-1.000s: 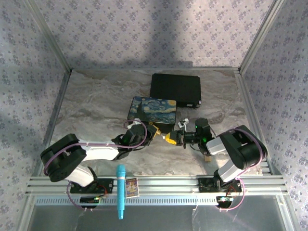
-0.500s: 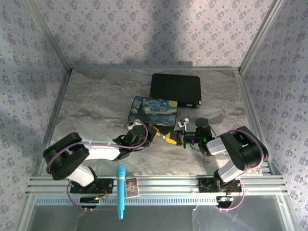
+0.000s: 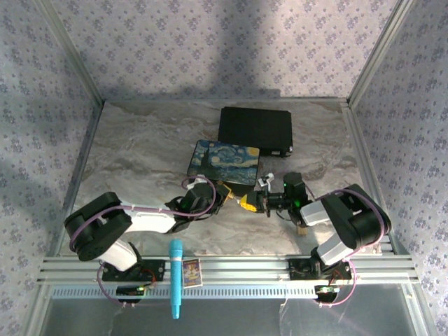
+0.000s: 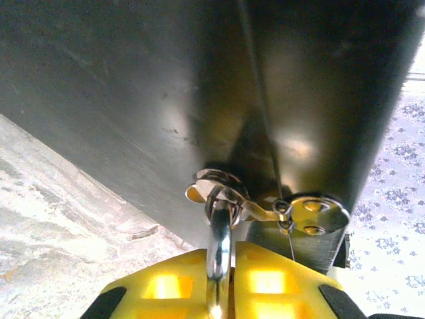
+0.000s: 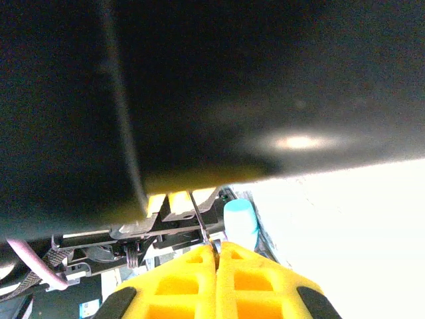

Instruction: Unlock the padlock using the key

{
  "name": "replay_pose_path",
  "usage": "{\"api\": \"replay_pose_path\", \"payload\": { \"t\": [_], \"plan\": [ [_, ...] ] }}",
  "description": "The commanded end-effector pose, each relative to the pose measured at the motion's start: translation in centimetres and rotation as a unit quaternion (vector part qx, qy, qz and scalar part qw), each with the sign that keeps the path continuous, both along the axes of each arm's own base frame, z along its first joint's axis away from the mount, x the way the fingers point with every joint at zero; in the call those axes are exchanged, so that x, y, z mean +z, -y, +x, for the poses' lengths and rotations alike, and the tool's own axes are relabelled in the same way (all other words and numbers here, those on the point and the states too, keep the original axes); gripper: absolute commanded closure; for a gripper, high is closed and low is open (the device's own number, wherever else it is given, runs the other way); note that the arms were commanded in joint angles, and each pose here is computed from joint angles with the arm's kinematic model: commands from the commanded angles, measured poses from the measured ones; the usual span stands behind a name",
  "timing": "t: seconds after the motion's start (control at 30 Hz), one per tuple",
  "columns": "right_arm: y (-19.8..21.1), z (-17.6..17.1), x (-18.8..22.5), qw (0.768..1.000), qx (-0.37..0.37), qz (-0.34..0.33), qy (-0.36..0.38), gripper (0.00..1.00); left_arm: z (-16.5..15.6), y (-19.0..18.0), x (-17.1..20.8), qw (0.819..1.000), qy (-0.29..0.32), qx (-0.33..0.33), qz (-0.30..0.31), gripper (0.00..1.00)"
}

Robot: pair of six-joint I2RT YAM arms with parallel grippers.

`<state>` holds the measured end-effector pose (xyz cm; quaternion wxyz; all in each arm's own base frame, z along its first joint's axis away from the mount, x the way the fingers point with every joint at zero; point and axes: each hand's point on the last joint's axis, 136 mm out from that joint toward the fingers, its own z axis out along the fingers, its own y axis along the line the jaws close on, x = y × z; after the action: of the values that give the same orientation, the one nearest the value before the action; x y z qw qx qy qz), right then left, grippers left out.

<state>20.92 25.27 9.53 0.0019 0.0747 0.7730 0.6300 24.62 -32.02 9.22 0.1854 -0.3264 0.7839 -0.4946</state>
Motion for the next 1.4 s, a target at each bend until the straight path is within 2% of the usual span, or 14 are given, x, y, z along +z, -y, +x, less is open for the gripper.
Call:
{"api": "replay_pose_path", "payload": {
  "t": [0.0,0.67,1.37],
  "plan": [
    [0.2,-0.4,-0.3,1.0,0.003,-0.006,0.004,1.0,1.0,1.5,4.0,0.998,0.036,-0.005,-0.056,1.0],
    [0.6,-0.3,-1.1,1.0,-0.006,-0.012,-0.002,1.0,1.0,0.6,3.9,0.998,0.036,0.005,-0.058,1.0],
    [-0.6,1.5,0.8,1.0,-0.006,0.006,0.019,1.0,0.3,2.9,4.9,0.996,0.048,-0.033,-0.061,1.0]
  ]
}}
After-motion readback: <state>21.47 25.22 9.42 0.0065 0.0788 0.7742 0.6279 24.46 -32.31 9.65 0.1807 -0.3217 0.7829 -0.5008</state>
